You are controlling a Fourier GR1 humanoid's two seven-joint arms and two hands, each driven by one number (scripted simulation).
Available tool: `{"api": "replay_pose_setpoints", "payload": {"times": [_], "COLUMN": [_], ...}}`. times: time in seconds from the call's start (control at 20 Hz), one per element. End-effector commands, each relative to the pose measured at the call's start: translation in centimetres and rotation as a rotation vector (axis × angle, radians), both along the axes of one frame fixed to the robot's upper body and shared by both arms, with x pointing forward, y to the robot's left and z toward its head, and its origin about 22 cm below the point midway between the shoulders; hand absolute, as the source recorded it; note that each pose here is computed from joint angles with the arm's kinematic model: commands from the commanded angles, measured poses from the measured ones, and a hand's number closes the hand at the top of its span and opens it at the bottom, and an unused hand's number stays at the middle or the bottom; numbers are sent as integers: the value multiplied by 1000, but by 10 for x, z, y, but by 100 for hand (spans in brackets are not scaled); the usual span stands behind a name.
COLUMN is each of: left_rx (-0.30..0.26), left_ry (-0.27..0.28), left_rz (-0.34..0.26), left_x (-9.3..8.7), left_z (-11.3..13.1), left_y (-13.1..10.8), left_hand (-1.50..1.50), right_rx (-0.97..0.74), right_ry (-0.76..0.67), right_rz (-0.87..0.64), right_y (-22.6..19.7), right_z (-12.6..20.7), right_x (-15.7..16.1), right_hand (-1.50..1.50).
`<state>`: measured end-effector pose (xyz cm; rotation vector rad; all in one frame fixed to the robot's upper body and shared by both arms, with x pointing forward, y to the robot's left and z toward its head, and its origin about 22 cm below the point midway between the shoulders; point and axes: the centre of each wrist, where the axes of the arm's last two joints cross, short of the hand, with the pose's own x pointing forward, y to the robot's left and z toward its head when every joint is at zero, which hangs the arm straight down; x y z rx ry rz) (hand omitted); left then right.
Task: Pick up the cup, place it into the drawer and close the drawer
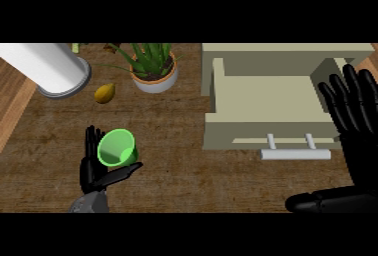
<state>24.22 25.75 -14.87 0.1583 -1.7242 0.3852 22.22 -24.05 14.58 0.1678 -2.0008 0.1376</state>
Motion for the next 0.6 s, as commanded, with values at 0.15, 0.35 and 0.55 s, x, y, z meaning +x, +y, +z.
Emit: {"api": "replay_pose_setpoints", "payload": {"times": [0.15,0.35,0.55], "left_rx": [-84,-149,-185], "left_ry": [-26,-53,-106], "left_rz": [-71,-104,-154], "left_x": [4,5,21], "left_z": [-7,-12,1], "left_y": [-11,-7,5], "left_hand": [-150,-150,150], "right_rx": [7,-2,15], "right_ry": [-5,8,5], "right_rz": [-11,2,-24], "right_y": [15,5,2], "right_z": [-2,-13,3], "right_x": [10,-1,6], "right_hand": [-150,-150,-150]}}
